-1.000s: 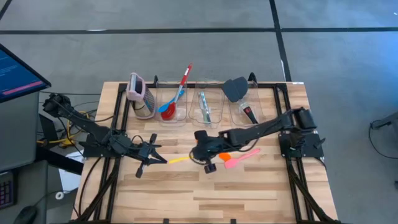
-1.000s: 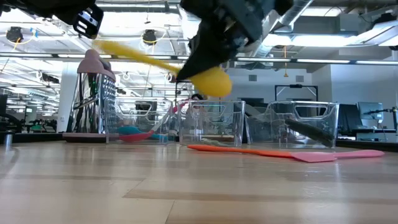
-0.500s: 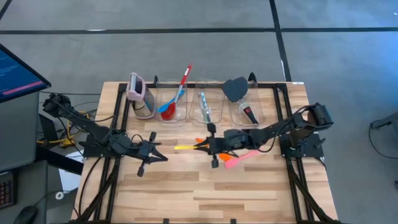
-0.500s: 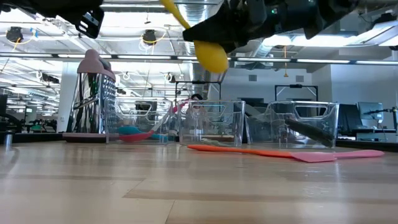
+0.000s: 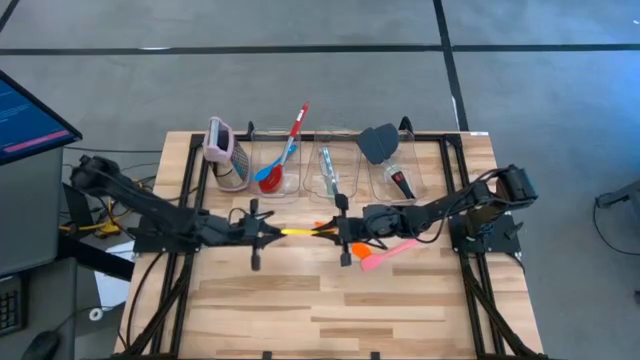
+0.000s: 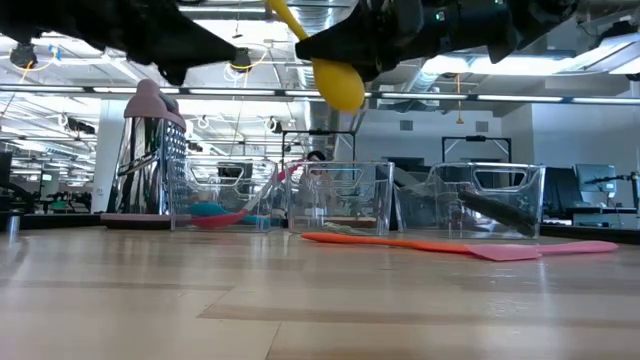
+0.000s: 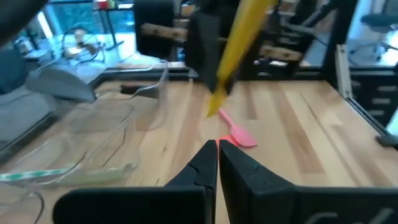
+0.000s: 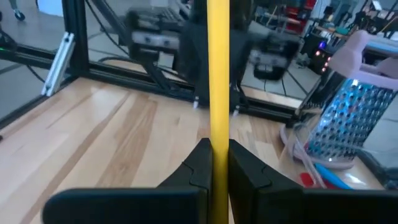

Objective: Pick & Place Kitchen Items
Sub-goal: Put the yellow serving spoon into the left transparent bin

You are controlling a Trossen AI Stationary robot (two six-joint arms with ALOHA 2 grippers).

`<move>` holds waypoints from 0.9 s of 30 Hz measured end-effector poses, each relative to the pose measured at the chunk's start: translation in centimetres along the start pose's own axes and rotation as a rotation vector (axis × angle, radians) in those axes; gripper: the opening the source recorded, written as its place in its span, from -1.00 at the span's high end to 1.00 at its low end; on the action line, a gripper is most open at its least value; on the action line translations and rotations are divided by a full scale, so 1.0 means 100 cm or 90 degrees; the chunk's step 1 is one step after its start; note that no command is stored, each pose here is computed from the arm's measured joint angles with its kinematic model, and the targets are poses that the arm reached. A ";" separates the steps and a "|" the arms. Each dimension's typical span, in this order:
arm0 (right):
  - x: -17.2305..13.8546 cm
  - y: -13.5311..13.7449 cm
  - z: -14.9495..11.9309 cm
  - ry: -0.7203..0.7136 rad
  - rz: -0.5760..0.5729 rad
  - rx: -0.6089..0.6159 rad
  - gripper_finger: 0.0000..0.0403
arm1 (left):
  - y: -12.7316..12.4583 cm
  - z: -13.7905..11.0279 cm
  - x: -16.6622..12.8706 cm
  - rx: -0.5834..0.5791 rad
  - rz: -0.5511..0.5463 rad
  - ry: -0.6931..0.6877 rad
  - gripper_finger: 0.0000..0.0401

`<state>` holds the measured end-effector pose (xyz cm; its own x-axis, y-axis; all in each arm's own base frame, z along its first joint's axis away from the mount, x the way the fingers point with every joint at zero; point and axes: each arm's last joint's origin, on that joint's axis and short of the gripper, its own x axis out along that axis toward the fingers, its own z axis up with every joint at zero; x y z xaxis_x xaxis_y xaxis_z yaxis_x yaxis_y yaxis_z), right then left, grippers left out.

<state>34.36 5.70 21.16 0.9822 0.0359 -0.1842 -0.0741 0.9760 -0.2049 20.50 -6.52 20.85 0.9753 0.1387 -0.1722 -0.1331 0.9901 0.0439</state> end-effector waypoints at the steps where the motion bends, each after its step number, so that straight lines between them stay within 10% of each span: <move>1: 0.000 0.000 0.000 -0.001 0.000 -0.001 0.91 | 0.001 -0.001 0.003 -0.010 0.007 -0.003 0.99; 27: -0.012 -0.001 0.007 0.052 -0.046 -0.016 0.91 | 0.014 0.007 0.013 -0.033 0.049 -0.062 0.98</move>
<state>33.29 5.69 22.04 0.9678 -0.0536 -0.2459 -0.0084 0.9697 -0.2443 21.72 -4.99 21.33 0.9739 0.2149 -0.0731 -0.2153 0.9765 0.0014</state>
